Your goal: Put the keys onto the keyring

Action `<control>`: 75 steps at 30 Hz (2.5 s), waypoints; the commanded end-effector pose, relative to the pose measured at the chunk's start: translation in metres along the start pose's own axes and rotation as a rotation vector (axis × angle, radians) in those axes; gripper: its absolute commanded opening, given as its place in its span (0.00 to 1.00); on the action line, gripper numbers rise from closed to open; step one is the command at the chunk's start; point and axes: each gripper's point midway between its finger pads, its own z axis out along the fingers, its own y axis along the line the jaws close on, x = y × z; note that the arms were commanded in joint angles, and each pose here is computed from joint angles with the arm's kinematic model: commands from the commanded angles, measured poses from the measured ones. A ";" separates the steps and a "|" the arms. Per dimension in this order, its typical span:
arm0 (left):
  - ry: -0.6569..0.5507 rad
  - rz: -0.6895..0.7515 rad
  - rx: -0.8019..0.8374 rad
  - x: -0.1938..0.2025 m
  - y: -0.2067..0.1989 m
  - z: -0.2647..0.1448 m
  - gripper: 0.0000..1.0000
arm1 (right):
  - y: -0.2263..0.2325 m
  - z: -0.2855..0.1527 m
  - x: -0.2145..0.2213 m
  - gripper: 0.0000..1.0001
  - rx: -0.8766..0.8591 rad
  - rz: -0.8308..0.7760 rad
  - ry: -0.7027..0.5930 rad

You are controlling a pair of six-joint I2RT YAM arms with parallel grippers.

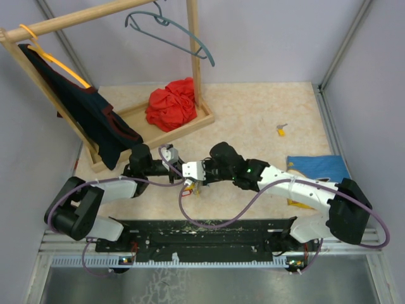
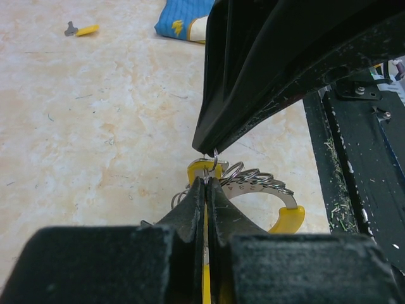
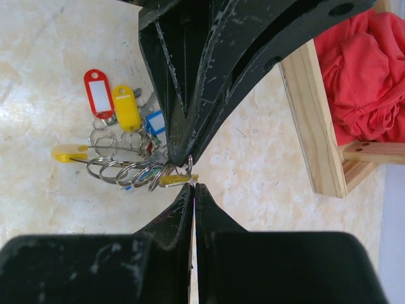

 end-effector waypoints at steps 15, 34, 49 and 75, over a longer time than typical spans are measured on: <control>-0.046 0.026 -0.040 -0.015 0.006 -0.002 0.00 | 0.014 0.025 0.001 0.00 0.039 0.070 -0.089; -0.052 0.042 -0.066 -0.014 0.009 -0.005 0.00 | -0.009 -0.015 0.003 0.26 0.185 0.205 -0.053; -0.049 0.044 -0.064 -0.014 0.009 -0.005 0.00 | 0.014 -0.024 -0.017 0.33 0.143 0.292 -0.248; -0.052 0.039 -0.042 -0.014 0.007 -0.004 0.00 | 0.023 0.000 -0.009 0.30 0.136 0.295 -0.275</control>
